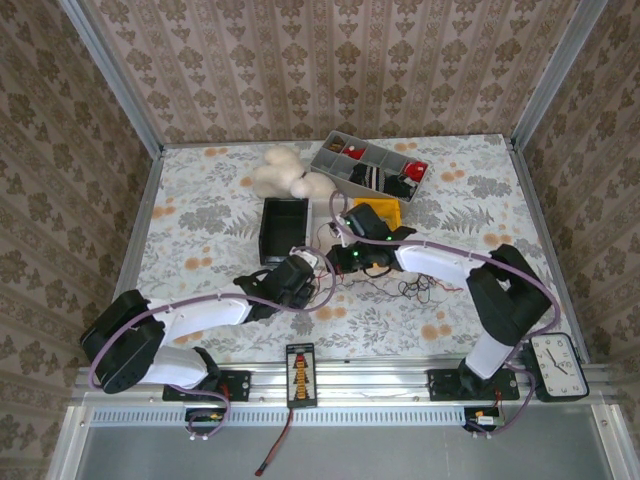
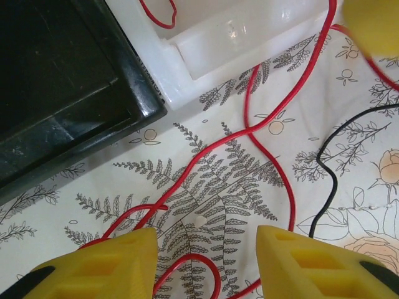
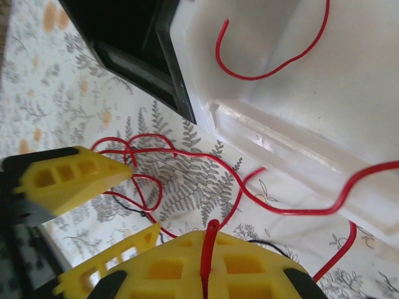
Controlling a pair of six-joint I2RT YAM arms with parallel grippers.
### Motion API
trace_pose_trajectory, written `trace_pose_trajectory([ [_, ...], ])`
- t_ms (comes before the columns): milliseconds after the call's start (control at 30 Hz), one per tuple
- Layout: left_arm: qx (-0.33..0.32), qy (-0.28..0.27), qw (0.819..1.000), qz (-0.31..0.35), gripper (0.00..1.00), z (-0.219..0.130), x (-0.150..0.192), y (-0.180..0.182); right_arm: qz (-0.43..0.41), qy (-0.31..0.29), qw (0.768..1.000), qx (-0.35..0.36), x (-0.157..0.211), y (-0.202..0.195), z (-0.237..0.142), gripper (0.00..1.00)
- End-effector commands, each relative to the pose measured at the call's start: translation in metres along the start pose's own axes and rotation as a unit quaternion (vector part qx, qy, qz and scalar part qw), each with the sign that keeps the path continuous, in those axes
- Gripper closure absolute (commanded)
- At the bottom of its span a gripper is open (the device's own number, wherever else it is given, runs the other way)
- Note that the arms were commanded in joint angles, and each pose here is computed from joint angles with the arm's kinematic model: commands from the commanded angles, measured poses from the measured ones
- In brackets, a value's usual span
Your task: Untangle the cables
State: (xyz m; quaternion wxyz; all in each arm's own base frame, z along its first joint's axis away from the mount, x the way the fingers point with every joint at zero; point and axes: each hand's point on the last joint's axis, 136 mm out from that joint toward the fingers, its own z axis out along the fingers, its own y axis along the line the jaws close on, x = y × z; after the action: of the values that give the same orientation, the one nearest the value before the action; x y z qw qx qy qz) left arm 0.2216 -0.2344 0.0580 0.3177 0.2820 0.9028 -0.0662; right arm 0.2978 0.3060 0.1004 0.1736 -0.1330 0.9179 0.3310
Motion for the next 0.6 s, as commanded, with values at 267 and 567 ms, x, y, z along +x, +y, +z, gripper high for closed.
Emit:
trace_pose_trajectory([
  [267,0.136,-0.016,0.99,0.042,0.56,-0.001,-0.008,-0.048,0.034,-0.033,0.997,-0.059,-0.019,0.022,-0.035,0.97],
  [567,0.118,0.04,0.991,0.058,0.65,0.031,0.005,-0.052,0.061,-0.06,0.994,-0.066,-0.038,0.022,-0.043,0.97],
])
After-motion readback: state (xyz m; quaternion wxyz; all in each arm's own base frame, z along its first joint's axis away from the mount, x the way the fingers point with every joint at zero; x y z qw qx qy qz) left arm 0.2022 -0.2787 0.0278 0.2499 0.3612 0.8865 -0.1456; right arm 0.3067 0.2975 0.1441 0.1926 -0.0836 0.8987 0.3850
